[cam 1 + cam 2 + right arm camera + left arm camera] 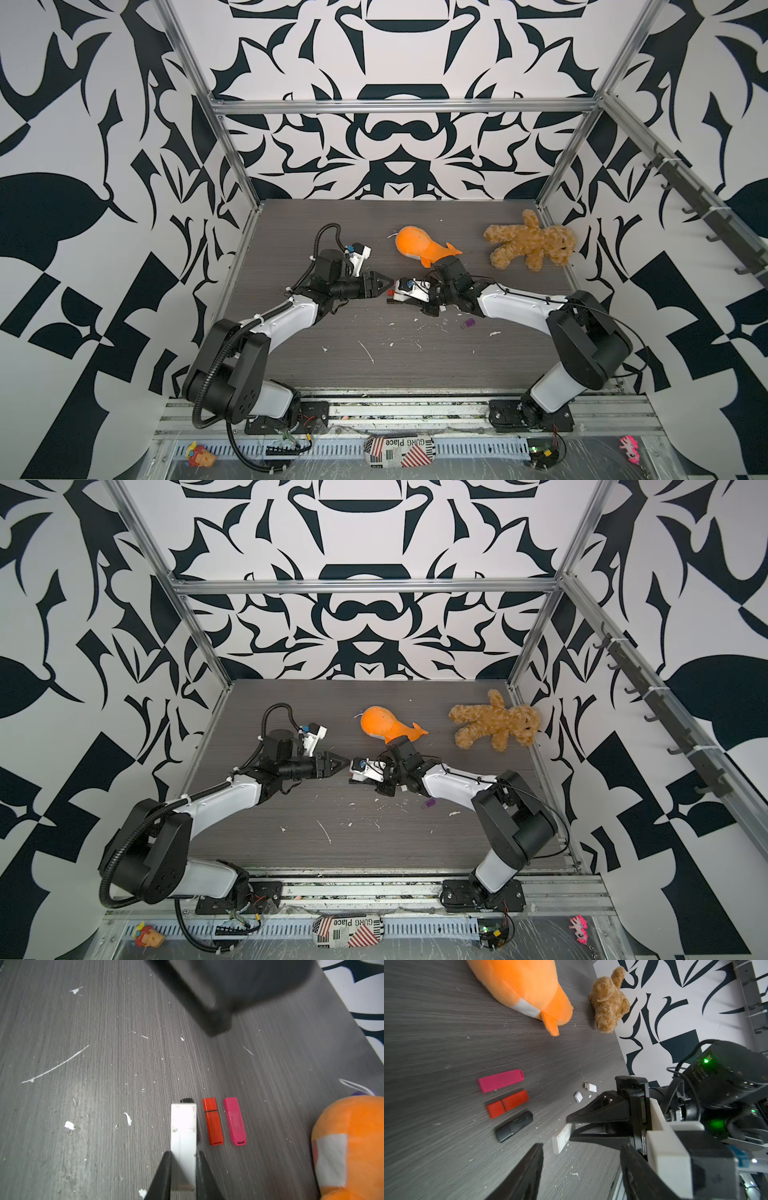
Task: Close the usb drive cover
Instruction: Place the USB drive at the center of the board.
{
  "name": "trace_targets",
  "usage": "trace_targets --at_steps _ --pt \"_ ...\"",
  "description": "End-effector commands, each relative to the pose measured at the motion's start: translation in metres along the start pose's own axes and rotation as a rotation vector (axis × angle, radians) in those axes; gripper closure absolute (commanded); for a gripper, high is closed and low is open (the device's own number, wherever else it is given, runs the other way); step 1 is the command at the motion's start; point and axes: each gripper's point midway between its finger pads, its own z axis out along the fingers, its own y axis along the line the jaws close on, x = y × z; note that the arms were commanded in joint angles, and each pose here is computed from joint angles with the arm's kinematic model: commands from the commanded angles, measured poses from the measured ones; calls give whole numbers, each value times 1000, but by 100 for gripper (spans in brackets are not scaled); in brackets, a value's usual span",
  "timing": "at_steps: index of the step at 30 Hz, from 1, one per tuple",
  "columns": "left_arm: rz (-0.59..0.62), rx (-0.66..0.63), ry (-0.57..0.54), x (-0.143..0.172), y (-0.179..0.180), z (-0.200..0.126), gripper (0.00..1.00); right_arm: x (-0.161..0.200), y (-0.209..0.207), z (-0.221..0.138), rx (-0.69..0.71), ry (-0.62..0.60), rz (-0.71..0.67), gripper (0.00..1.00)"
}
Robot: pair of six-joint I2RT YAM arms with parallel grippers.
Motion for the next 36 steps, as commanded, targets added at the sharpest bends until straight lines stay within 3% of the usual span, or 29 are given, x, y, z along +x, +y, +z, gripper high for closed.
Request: trace_targets --at_steps 1,10,30,36 --pt "30 -103 -44 -13 12 -20 36 -7 9 5 -43 41 -47 93" --pt "79 -204 -103 -28 21 -53 38 -1 22 35 -114 141 -63 92" --pt "49 -192 -64 -17 29 -46 41 16 17 47 -123 248 -52 88" --pt "44 -188 -61 -16 29 -46 42 15 17 49 -126 252 -46 80"
